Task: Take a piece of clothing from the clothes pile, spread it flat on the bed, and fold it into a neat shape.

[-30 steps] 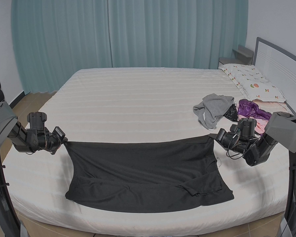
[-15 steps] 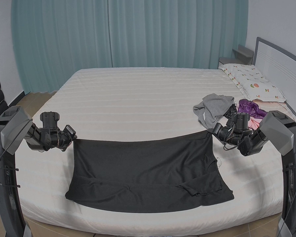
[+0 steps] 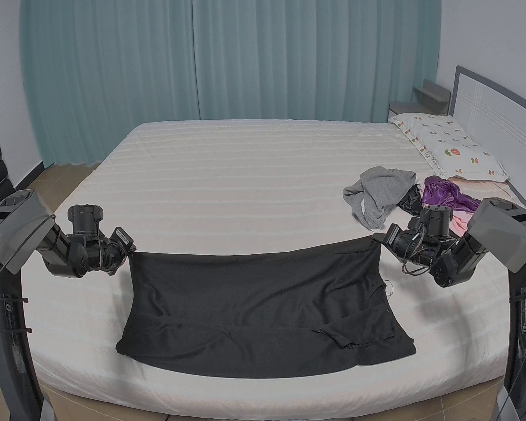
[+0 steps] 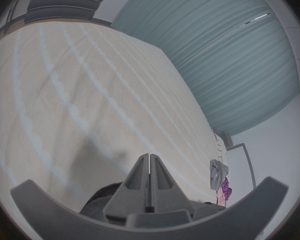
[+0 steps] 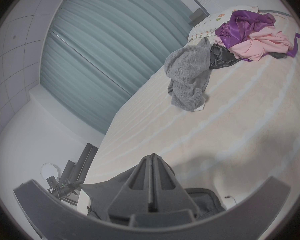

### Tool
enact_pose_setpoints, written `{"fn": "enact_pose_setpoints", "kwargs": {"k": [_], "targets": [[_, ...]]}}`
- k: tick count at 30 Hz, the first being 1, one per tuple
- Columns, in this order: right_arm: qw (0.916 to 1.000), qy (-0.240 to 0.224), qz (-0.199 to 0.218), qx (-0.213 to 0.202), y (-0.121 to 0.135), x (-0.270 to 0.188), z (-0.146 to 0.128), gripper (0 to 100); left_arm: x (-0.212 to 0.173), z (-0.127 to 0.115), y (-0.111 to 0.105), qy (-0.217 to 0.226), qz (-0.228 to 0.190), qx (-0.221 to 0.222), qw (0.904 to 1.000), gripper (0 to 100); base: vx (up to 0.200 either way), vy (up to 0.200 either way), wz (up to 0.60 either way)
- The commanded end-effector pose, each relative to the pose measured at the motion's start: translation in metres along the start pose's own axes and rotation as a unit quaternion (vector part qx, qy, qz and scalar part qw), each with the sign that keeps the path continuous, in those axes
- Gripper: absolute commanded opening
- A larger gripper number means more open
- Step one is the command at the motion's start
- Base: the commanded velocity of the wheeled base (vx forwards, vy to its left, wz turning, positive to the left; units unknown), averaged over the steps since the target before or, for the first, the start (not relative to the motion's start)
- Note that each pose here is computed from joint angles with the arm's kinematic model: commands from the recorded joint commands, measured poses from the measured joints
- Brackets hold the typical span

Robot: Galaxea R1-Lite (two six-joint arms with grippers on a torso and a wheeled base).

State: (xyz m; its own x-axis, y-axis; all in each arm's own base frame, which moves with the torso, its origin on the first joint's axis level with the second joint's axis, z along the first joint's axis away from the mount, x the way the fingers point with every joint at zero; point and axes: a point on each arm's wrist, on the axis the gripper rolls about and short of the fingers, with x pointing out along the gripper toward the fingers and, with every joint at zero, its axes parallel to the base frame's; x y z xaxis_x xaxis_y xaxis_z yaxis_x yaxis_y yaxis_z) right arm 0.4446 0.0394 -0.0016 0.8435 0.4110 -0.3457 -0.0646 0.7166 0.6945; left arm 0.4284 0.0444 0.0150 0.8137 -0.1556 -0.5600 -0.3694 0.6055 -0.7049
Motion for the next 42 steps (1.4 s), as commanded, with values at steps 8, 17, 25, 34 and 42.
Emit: {"fn": "enact_pose_setpoints", "kwargs": {"k": [8, 17, 25, 34, 42], "targets": [[0.9991, 0.030, 0.008, -0.028, 0.003, -0.041, -0.021, 0, -0.046, -0.010, 0.020, 0.006, -0.026, -0.002, 0.9996, 0, 0.000, 0.000, 0.00], [0.9960, 0.073, -0.014, -0.050, -0.016, -0.064, -0.046, 0, -0.066, -0.047, 0.055, 0.077, 0.018, 0.092, 0.9926, 0, 0.000, 0.000, 0.00], [0.9937, 0.098, -0.018, -0.050, -0.026, -0.076, -0.054, 0, -0.075, -0.057, 0.064, 0.095, 0.029, 0.119, 0.9879, 0, 0.000, 0.000, 0.00], [0.9916, 0.122, -0.021, -0.039, -0.033, -0.085, -0.063, 0, -0.078, -0.061, 0.073, 0.090, 0.034, 0.121, 0.9879, 0, 0.000, 0.000, 0.00], [0.9872, 0.143, -0.027, -0.064, -0.035, -0.090, -0.074, 0, -0.080, -0.075, 0.086, 0.094, 0.037, 0.173, 0.9797, 0, 0.000, 0.000, 0.00]]}}
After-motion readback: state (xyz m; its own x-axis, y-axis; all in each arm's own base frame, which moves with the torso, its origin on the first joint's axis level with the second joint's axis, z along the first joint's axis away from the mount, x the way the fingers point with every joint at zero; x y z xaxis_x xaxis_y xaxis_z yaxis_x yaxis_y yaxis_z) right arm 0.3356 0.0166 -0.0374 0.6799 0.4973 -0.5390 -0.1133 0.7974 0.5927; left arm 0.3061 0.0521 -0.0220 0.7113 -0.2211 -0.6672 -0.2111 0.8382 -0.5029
